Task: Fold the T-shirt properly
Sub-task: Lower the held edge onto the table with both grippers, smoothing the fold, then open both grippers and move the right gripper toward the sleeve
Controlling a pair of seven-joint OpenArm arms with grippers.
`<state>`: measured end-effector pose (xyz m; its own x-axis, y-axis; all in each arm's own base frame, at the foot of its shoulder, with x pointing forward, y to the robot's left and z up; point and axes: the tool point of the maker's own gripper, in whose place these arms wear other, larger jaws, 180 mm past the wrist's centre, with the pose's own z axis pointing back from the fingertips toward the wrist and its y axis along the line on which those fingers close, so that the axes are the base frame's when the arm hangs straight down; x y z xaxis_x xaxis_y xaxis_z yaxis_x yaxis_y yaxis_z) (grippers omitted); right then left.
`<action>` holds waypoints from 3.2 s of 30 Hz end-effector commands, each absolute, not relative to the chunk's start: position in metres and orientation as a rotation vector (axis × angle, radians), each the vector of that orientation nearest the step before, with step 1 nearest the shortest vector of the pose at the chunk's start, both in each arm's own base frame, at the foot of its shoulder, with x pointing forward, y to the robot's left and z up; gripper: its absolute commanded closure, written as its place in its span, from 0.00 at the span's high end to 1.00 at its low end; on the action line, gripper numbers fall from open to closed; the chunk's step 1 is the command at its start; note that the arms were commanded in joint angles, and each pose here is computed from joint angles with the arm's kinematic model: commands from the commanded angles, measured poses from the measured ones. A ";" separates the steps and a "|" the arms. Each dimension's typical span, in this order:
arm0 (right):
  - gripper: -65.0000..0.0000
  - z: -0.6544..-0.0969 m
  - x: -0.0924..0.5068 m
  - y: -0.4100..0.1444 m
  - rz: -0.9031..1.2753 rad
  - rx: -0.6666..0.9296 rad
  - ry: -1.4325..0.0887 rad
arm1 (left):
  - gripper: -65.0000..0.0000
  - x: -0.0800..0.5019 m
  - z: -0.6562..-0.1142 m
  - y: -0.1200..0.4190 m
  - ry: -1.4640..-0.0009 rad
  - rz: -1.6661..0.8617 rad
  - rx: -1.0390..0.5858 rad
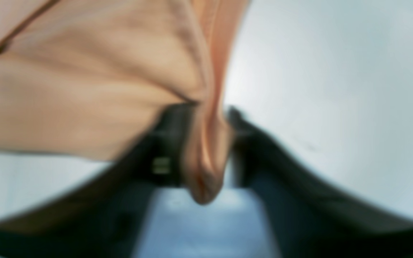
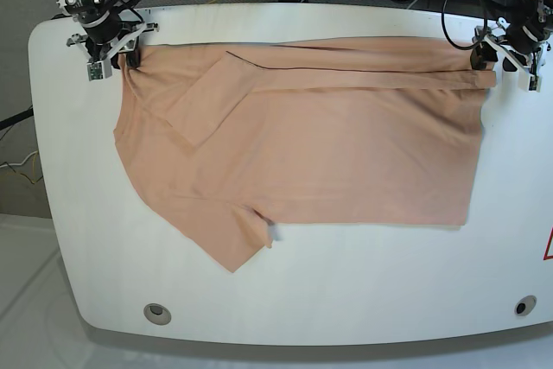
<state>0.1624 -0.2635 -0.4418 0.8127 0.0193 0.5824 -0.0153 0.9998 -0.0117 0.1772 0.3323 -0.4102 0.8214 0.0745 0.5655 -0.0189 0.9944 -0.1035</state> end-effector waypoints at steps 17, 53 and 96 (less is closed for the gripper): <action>0.55 -0.442 0.136 -0.269 0.133 -0.105 -0.417 | 0.69 0.184 -0.396 0.347 -0.635 0.043 -0.056; 0.55 -0.388 0.187 -0.289 0.186 -0.217 -0.523 | 0.69 0.219 -0.360 0.359 -0.744 0.002 -0.002; 0.55 -0.361 0.352 -0.311 0.104 -0.099 -0.723 | 0.70 0.304 -0.300 0.366 -0.888 -0.106 0.111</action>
